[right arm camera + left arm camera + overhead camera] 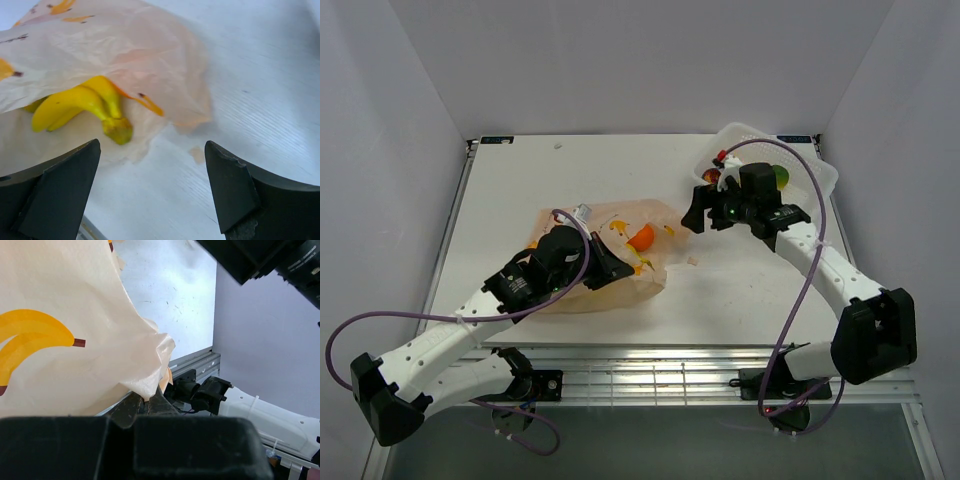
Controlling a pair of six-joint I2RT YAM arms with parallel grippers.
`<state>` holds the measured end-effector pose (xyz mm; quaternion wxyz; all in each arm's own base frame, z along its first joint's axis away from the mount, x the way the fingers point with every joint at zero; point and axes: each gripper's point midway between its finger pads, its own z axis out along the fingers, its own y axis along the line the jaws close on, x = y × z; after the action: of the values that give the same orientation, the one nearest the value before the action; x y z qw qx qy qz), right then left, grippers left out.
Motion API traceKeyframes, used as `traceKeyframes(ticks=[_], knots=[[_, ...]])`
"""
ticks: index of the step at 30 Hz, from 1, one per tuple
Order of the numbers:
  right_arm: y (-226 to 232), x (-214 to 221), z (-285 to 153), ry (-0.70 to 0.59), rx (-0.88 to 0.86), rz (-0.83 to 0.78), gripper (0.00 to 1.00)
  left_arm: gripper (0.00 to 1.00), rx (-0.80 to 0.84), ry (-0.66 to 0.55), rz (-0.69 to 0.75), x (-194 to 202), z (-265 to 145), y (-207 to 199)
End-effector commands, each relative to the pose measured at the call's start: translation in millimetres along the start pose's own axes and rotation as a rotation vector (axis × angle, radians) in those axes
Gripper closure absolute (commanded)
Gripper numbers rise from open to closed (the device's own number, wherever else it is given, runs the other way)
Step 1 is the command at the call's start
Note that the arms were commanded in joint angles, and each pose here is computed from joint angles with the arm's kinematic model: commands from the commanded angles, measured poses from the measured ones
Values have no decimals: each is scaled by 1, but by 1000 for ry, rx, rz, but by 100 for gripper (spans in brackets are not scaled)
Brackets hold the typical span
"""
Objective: Place the fruits into the plastic bag
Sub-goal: Place the fake fruit in the plastic bag.
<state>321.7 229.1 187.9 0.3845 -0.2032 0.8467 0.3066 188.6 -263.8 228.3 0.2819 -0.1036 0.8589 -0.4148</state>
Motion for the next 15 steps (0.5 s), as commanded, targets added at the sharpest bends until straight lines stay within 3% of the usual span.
traceKeyframes(ticks=[1, 6, 11, 15], knots=[[-41, -24, -21, -43, 179, -3, 10, 100, 19, -14, 4, -2, -2, -4], [-123, -59, -48, -100, 408, 170, 10, 100, 13, -9, -4, 0, -1, -1], [-230, -78, -80, -128, 824, 352, 10, 100, 9, -1, -11, 2, 0, 1], [-275, -80, -79, -96, 923, 425, 10, 100, 7, -2, -13, 2, 0, 2]])
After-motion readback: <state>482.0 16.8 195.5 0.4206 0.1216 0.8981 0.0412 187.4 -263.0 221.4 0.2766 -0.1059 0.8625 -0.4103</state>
